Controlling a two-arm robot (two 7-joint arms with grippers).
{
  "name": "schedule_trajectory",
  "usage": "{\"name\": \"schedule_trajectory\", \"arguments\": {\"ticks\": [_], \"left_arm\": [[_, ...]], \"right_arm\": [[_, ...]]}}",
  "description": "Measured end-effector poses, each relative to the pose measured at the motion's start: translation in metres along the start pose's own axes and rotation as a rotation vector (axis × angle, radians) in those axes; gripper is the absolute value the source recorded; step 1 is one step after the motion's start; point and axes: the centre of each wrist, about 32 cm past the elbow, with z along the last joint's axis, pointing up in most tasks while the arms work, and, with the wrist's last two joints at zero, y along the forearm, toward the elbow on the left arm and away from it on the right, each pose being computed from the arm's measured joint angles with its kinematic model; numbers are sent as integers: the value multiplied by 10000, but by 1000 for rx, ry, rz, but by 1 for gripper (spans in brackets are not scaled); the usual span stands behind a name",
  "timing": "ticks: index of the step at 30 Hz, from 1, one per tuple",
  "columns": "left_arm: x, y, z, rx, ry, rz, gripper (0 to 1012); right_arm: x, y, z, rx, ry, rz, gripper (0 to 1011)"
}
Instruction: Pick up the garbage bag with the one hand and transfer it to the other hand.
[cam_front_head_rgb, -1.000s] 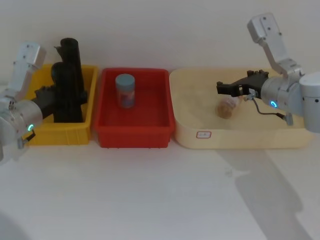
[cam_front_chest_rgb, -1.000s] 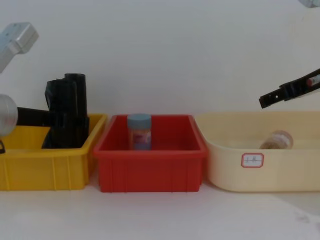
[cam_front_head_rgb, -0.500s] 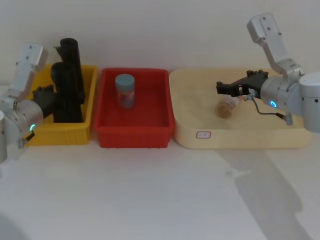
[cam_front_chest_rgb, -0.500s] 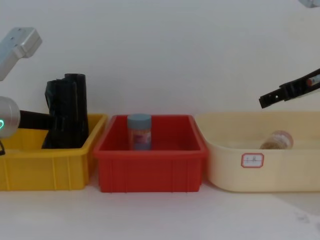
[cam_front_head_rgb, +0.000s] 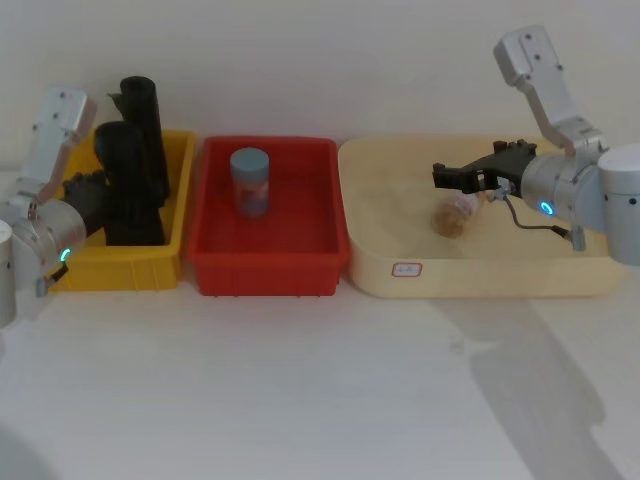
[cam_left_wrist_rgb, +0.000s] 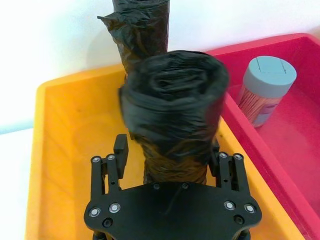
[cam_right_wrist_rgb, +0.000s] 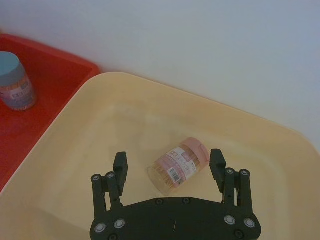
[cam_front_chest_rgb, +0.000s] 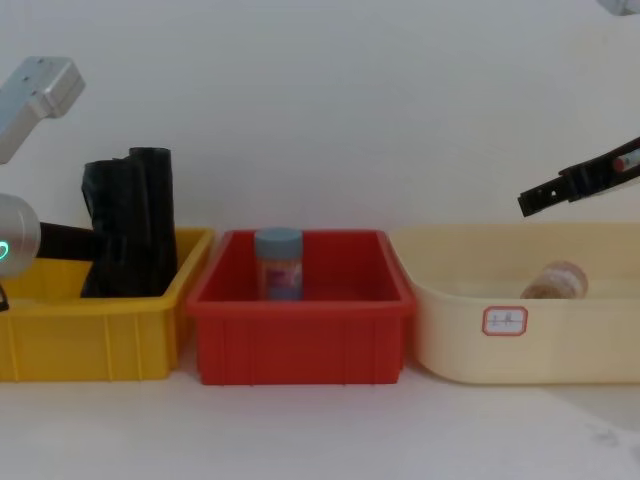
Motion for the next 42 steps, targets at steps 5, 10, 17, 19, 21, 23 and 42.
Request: {"name": "schedule_trajectory", "arguments": {"ticks": [5,10,17,19,21,23,42], "left_arm": [[0,-1,0,0,-2,4,806],[-1,-2,0,1,-2,6,686],[-3,-4,-1,1,-4,8,575],[-3,-4,-1,1,-4,8,567],[-4,-4,-1,1,-4,8,550],[-4,-4,-1,1,-4,9,536],[-4,-4,-1,1,-5,10,487]], "right_arm": [[0,0,0,0,0,0,1001],[0,0,0,0,0,0,1001],[0,0,0,0,0,0,1001],[0,0,0,0,0,0,1001],[0,0,0,0,0,0,1001],[0,0,0,0,0,0,1001],[0,0,0,0,0,0,1001]]}}
